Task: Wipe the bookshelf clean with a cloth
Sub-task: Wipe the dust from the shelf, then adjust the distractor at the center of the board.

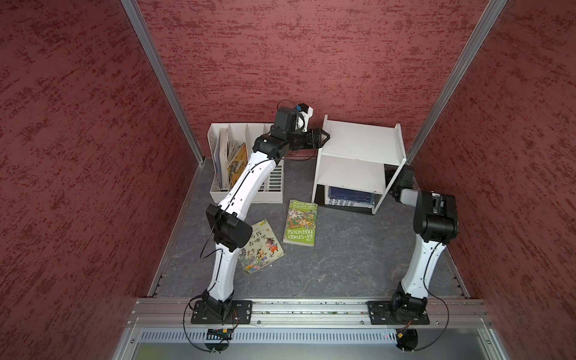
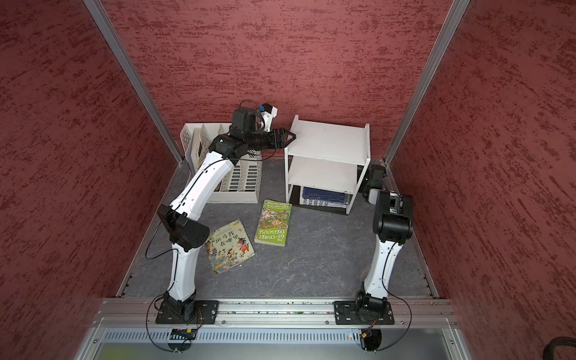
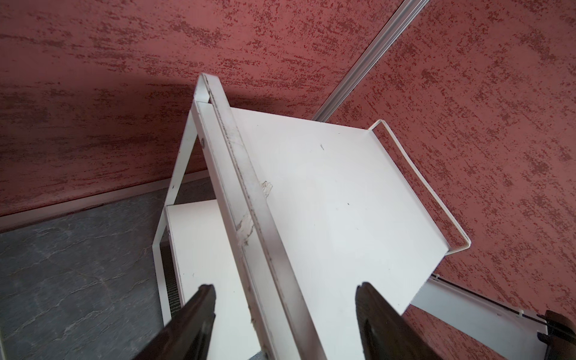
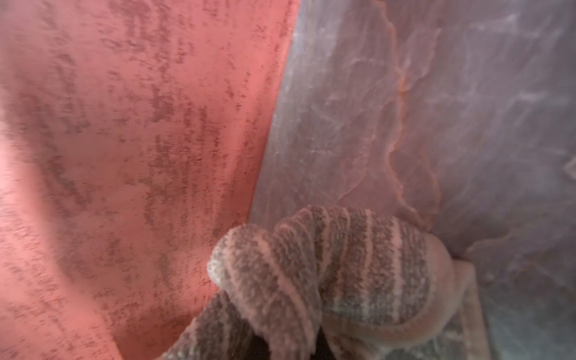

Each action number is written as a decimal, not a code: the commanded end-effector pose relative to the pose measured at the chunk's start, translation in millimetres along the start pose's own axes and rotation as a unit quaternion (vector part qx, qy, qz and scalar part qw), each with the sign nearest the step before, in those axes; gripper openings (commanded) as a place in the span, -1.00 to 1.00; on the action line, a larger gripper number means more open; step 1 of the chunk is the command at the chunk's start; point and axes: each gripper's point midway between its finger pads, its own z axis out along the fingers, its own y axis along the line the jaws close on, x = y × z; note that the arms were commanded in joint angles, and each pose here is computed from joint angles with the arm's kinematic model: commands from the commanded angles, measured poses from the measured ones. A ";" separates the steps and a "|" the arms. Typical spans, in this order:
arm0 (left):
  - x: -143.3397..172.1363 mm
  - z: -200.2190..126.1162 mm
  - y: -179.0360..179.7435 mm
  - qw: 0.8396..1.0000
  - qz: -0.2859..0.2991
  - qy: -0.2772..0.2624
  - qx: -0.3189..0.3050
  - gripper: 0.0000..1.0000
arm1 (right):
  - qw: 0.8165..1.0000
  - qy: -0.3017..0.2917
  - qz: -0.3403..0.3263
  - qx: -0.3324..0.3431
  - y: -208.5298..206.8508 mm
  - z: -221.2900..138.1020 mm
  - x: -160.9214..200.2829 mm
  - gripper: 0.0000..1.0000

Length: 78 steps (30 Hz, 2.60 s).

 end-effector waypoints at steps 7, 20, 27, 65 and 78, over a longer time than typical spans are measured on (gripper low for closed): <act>7.5 1.7 -3.1 1.000 0.016 0.010 -0.007 0.47 | 0.982 -0.041 -0.022 -0.182 120.8 -56.0 -24.2 -1.00; -12.8 -32.8 -10.7 0.998 0.052 -0.020 -0.037 0.75 | 0.992 -0.089 -0.087 -0.014 50.3 -117.6 -20.4 -1.00; -22.3 -95.2 -0.3 0.993 0.067 -0.068 -0.067 0.94 | 0.978 -0.101 -0.144 0.112 17.9 -209.7 7.1 -1.00; 393.1 36.9 45.5 0.959 -0.007 0.230 -0.165 1.00 | 0.974 0.045 -0.209 0.073 36.7 -364.6 139.5 -1.00; 372.9 -23.2 134.8 0.937 -0.074 0.181 -0.290 1.00 | 0.968 0.086 -0.231 0.053 39.3 -349.9 151.6 -1.00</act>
